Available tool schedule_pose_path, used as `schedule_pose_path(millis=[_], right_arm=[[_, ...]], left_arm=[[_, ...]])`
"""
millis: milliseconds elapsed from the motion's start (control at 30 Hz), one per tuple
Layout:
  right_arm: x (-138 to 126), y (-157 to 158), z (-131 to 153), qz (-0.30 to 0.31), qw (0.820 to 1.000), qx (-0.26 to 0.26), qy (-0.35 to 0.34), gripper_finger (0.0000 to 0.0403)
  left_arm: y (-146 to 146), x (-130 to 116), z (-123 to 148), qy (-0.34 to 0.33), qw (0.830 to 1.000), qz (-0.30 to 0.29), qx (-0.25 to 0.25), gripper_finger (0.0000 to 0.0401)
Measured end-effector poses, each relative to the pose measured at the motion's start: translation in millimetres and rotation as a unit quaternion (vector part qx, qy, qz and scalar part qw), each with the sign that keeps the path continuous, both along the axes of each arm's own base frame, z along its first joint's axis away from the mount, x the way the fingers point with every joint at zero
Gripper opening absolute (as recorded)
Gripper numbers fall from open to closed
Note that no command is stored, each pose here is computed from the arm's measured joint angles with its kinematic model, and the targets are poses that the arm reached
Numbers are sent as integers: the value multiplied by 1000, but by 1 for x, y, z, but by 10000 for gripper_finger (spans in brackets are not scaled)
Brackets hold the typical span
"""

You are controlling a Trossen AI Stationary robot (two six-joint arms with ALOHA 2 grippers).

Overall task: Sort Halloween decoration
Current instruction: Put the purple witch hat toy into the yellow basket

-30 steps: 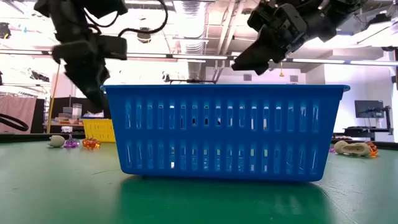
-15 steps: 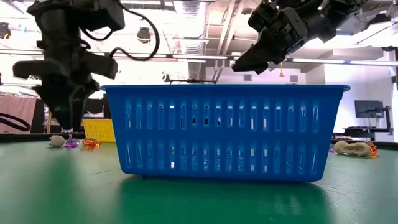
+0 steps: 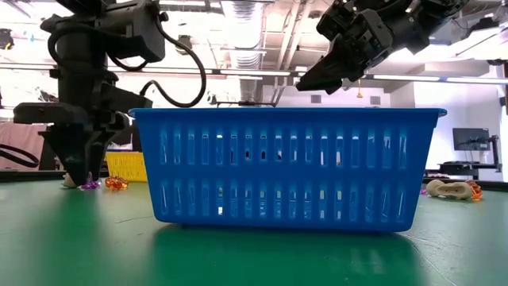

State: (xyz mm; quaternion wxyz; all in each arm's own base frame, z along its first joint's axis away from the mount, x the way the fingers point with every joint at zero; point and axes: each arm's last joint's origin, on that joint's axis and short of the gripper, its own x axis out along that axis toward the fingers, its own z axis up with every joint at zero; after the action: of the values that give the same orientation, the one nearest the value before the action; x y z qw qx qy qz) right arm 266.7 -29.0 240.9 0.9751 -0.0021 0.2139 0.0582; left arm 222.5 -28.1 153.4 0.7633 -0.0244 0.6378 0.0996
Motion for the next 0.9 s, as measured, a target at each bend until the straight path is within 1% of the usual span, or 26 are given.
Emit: schedule_pose_path(millis=[133,367,400,533,667,733,767,833,900], right_arm=[[0,0,0,0,1000,0,0,153],[0,0,0,0,1000,0,0,153],[0,0,0,0,1000,0,0,153],[0,0,0,0,1000,0,0,153],[0,0,0,0,1000,0,0,153],[0,0,0,0,1000,0,0,153],[0,0,0,0,1000,0,0,153],[0,0,1,0,1000,-1,-4,153],[1,0,2,0,1000,-2,-10,153]], left_arm=[[0,0,0,1,1000,-8,-1,116],[0,0,0,1,1000,-17,0,16],[0,0,0,0,1000,-18,0,9],[0,-1,6,-17,1000,-27,-1,4],[2,-2,26,-57,998,-35,5,2],[5,-2,43,-94,994,-40,23,1],[7,-2,52,-115,992,-42,42,1],[14,-2,67,-150,983,-34,102,1],[27,-4,80,-179,968,-6,174,1]])
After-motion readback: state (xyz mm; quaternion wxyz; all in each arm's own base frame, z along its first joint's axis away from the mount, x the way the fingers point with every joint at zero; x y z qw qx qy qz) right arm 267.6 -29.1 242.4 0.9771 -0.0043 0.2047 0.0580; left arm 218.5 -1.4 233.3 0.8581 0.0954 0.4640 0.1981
